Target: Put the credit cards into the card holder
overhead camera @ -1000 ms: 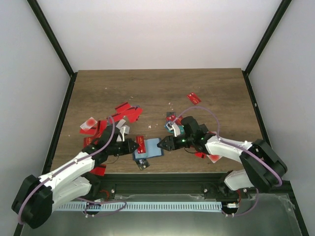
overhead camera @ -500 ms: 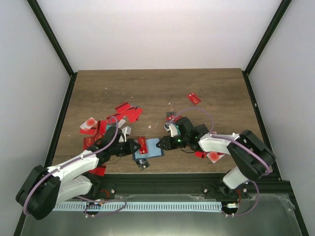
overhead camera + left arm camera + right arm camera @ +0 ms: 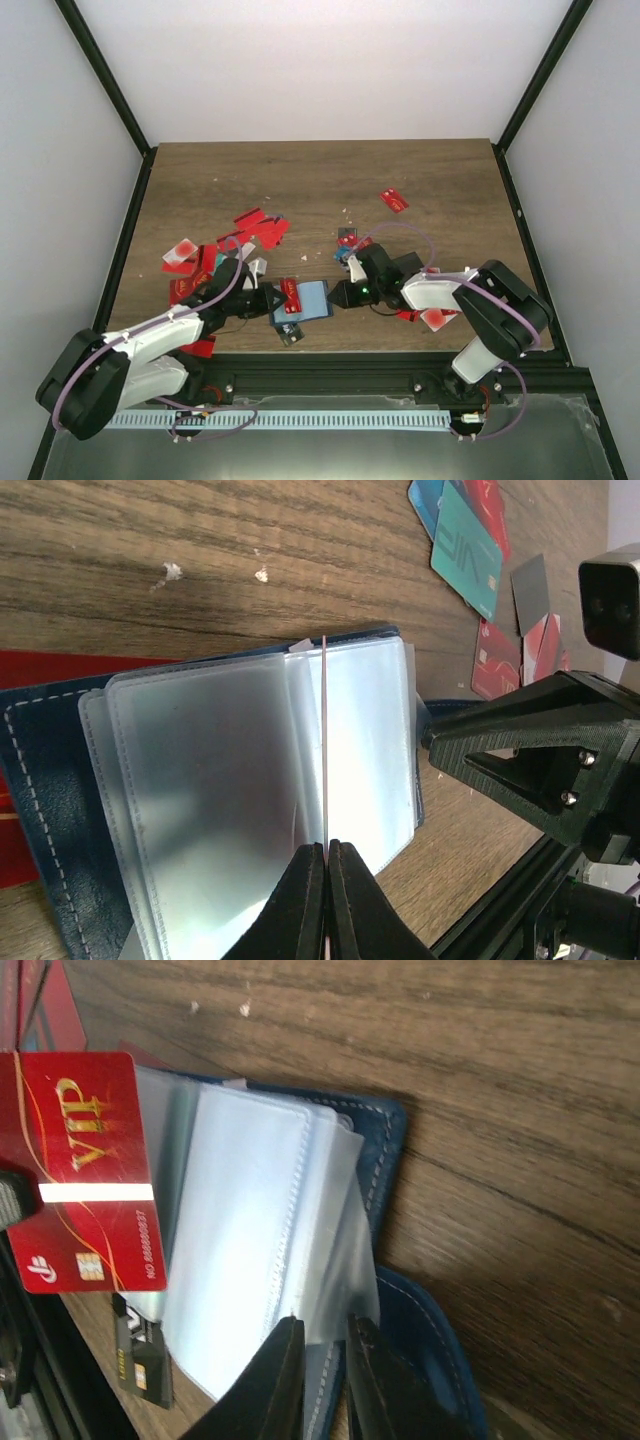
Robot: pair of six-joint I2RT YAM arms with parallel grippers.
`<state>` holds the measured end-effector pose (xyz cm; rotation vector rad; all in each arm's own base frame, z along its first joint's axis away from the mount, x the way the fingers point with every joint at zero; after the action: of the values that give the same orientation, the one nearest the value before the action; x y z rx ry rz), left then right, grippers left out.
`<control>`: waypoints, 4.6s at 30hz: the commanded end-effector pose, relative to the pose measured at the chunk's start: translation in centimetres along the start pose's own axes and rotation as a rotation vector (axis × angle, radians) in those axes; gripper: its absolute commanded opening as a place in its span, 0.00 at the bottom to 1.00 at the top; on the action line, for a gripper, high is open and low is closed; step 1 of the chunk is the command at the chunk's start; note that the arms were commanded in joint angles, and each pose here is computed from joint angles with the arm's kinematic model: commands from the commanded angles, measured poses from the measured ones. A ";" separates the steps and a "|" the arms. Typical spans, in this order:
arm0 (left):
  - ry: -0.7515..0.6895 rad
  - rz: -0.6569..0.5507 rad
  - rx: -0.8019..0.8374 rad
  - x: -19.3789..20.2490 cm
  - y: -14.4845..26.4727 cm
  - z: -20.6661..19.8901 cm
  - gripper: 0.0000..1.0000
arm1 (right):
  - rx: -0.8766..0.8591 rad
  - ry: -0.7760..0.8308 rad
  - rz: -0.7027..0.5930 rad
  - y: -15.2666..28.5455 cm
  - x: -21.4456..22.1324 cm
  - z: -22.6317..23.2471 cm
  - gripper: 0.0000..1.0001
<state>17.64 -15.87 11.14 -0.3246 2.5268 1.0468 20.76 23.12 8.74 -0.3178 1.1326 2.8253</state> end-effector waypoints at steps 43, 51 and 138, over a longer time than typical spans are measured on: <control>0.094 0.002 0.083 1.7 -0.8 1.0 0.04 | 0.051 -0.058 0.078 -1.4 3.2 -1.6 0.01; 0.098 0.059 0.091 2.1 -0.8 0.9 0.04 | 0.052 -0.057 0.079 -1.5 3.1 -1.5 0.01; -0.076 0.159 -0.170 0.0 0.3 -1.5 0.50 | -0.108 0.051 0.064 0.9 0.7 4.2 0.13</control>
<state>17.03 -17.14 11.38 -0.1310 2.5020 1.2622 19.17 24.05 9.88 -0.3143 1.1773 2.8731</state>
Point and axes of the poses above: each gripper's point midway between its finger pads, its own y axis back along the fingers, its own z axis along the line the jaws close on, x = y × z, the point moved 8 cm from there along y, back along the fingers, and after that the axes turned 13 degrees about -y, right-handed, at the moved point
